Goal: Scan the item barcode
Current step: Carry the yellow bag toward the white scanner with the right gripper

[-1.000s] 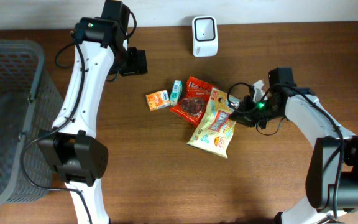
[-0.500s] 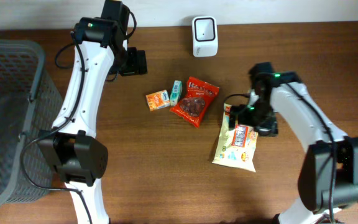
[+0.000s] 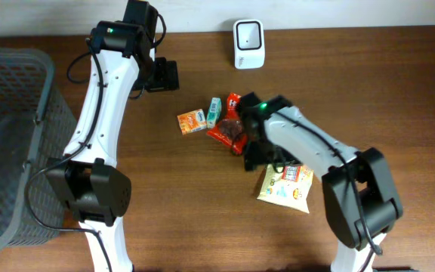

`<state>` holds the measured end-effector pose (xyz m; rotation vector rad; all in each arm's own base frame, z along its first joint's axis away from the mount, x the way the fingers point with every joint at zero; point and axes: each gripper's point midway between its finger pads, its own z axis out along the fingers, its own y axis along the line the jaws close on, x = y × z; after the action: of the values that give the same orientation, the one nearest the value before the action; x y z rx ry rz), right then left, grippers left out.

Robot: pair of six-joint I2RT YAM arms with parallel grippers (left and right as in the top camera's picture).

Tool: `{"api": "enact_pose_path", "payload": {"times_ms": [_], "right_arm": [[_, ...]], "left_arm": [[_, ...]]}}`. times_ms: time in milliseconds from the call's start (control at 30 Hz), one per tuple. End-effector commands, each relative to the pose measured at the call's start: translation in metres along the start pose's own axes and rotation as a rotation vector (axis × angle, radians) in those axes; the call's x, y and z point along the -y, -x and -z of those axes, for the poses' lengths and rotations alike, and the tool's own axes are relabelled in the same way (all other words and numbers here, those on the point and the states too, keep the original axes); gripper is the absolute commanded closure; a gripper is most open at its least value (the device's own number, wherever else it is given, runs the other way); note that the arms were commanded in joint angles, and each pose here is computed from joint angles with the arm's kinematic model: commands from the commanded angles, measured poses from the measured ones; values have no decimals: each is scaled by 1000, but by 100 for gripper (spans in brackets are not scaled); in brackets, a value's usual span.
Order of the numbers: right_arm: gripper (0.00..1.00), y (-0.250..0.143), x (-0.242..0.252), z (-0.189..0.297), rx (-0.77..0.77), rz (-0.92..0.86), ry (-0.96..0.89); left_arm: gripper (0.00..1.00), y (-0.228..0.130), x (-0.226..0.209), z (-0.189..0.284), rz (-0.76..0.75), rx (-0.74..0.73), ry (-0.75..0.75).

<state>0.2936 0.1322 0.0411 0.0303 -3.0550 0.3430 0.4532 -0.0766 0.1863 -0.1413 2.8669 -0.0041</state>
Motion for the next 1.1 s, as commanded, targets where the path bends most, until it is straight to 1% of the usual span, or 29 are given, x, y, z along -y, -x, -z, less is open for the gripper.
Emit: {"api": "enact_pose_path", "payload": {"times_ms": [0,100,167,333,367,400,500,533,567,600,633,667,700,767,833,900,933,967,1000,1033,1067], "right_arm": [[1,-12,-3,-15,-1,19,-124],[1,-20,4,-28,-10,45,-191],[1,-23,22,-36,13,-9,-284],[1,-19,20,-51,57,-18,-275],[4,-18,21,-50,63,-18,-283],[14,-17,23,-50,72,-17,-296],[18,-14,25,-59,104,-22,-303],[23,-16,26,-61,95,-26,-301],[41,-18,26,-64,69,-43,-273],[55,-19,28,-66,41,-63,-245],[72,-21,29,-70,-3,-69,-196],[96,-23,29,-73,-43,-96,-148],[96,-24,29,-74,-70,-104,-110],[96,-22,17,-68,-137,-89,34],[96,-12,-3,-42,-145,-23,170],[96,3,-21,11,-113,37,312],[96,12,-35,48,-71,93,422],[96,16,-49,71,-36,156,530],[96,17,-64,92,-7,229,652],[96,13,-85,114,14,321,815],[96,8,-103,128,15,368,973]], "left_arm": [[1,1,-1,-1,0,2,7],[1,1,-1,-1,0,2,7],[1,1,-1,-1,0,2,7],[1,1,-1,-1,0,2,7],[1,1,-1,-1,0,2,7],[1,1,-1,-1,0,2,7],[1,1,-1,-1,0,2,7],[1,1,-1,-1,0,2,7],[1,1,-1,-1,0,2,7],[1,1,-1,-1,0,2,7],[1,1,-1,-1,0,2,7],[1,1,-1,-1,0,2,7],[1,1,-1,-1,0,2,7],[1,1,-1,-1,0,2,7],[1,1,-2,-1,1,2,7],[1,1,-1,-1,0,2,7],[1,1,-1,-1,0,2,7],[1,1,-1,-1,0,2,7],[1,1,-2,-1,1,2,7],[1,1,-1,-1,0,2,7],[1,1,-1,-1,0,2,7]]}}
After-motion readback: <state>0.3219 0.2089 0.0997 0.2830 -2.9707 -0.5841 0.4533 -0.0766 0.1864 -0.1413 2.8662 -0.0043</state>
